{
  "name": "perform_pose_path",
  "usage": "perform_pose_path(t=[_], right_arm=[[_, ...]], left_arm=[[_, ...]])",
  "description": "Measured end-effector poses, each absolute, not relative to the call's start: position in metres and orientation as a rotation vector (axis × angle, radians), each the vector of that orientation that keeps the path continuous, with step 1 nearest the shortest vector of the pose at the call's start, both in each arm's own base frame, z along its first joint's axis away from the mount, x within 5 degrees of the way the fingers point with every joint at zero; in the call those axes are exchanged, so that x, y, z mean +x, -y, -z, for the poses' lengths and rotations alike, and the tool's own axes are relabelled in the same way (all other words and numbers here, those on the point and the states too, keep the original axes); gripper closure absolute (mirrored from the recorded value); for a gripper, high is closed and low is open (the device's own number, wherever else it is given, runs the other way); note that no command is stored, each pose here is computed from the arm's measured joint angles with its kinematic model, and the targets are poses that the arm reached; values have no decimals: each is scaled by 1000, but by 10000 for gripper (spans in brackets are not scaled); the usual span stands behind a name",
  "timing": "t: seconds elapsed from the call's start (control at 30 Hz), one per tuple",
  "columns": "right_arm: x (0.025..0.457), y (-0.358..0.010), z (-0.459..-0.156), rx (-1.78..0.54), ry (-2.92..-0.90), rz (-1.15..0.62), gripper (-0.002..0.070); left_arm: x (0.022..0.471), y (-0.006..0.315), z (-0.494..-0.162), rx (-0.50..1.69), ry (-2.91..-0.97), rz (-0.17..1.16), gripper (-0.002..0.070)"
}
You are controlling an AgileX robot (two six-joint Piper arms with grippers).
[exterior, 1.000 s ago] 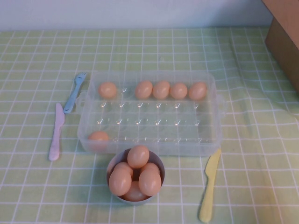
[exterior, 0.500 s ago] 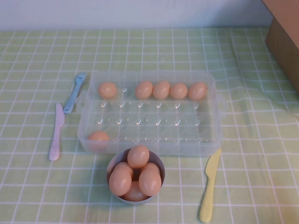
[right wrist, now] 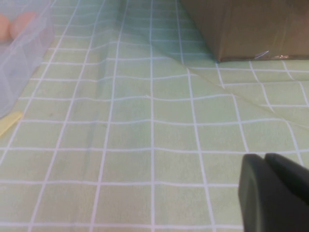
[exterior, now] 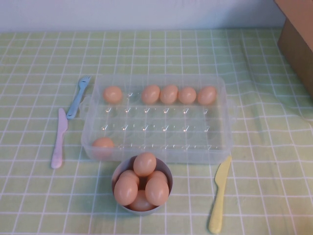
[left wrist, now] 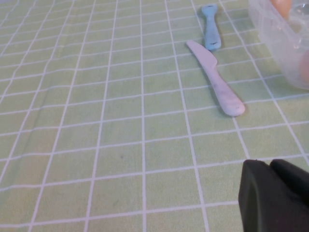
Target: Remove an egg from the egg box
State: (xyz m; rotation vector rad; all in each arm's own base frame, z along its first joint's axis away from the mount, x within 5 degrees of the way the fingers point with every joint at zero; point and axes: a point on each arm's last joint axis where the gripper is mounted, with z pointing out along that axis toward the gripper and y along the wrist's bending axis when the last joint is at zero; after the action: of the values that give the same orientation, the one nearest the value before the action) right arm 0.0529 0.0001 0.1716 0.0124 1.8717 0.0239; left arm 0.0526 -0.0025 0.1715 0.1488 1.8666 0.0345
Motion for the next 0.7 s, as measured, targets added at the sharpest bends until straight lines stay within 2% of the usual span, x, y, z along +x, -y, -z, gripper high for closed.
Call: perform_pose_path(t=[0.7], right_arm=[[53, 0, -172, 18, -1872, -32, 694]], left_arm=[[53, 3, -171, 149, -1867, -35, 675]])
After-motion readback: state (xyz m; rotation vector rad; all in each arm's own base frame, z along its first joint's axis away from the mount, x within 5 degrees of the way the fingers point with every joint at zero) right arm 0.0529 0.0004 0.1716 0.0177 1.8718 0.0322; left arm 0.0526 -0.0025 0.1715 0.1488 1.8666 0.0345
